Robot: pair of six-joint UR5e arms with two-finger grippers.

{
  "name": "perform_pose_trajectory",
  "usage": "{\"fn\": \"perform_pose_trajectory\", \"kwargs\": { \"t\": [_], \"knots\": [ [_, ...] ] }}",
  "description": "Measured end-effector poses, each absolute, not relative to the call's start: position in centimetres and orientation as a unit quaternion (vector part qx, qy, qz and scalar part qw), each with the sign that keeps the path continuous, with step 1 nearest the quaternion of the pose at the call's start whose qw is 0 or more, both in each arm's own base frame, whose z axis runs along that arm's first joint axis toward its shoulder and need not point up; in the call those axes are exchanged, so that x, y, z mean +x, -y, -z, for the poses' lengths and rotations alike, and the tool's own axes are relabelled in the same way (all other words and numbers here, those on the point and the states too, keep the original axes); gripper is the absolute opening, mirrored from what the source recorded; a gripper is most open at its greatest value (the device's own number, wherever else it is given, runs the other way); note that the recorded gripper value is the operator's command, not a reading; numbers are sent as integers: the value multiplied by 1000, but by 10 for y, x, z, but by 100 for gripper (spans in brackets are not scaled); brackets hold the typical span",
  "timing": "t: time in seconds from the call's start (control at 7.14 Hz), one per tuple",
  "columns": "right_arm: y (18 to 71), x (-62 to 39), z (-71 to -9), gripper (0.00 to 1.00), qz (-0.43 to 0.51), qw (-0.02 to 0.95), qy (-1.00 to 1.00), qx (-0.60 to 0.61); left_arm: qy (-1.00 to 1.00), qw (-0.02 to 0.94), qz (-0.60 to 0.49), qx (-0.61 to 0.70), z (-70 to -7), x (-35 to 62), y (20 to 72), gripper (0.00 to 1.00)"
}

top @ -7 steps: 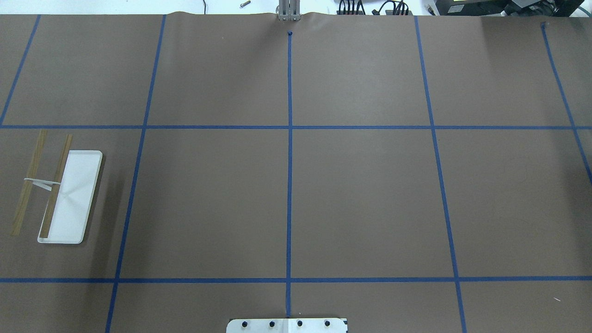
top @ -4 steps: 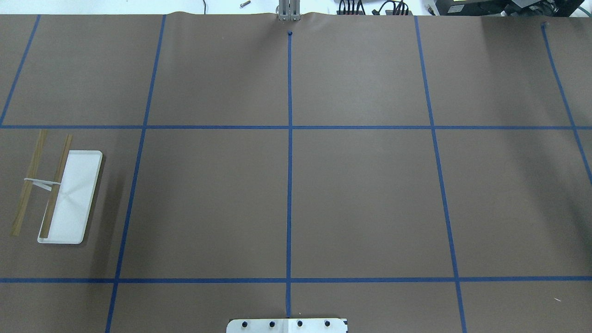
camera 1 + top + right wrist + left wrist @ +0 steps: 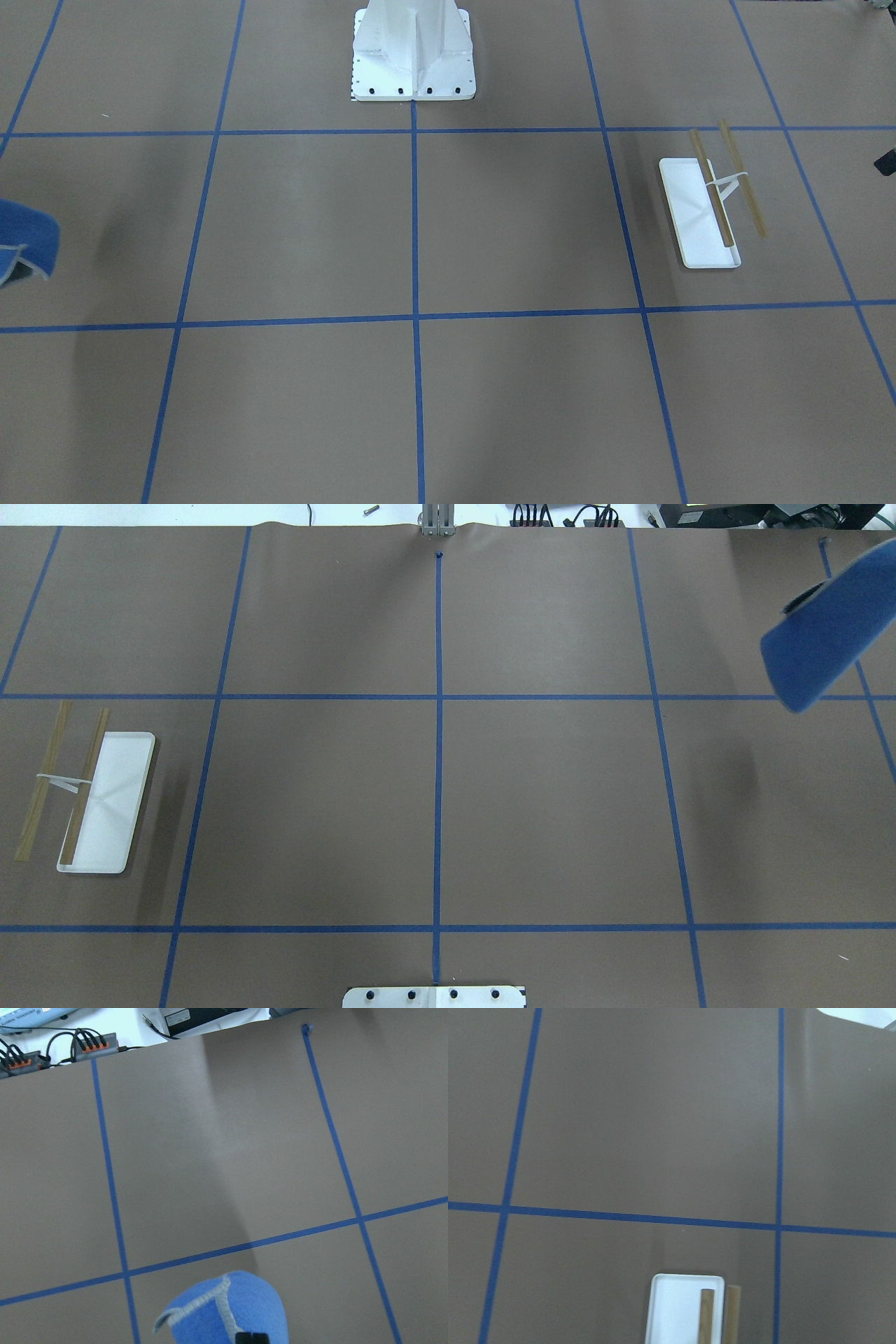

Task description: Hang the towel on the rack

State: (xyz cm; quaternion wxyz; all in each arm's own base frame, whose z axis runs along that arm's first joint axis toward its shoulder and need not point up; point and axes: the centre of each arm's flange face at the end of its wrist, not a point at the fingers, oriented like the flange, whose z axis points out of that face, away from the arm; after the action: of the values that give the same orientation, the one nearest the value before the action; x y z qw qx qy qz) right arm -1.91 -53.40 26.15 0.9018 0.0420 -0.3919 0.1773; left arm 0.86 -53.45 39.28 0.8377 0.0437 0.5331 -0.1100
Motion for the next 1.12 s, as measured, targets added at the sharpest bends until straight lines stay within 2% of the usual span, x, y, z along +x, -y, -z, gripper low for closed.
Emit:
{"fn": "perform_pose_trajectory", "kwargs": {
  "t": [0.28,0.56,1.12],
  "knots": [
    [532,-96,-180,0,-202,883,424,17,-555,820,139,5,-324,58,557,98],
    [524,-148,-109,0,-245,856,455,-13,-572,807,146,-22,-286,104,558,98],
    [537,-197,0,0,-323,806,492,-62,-644,762,70,11,-282,189,545,98]
  ]
}}
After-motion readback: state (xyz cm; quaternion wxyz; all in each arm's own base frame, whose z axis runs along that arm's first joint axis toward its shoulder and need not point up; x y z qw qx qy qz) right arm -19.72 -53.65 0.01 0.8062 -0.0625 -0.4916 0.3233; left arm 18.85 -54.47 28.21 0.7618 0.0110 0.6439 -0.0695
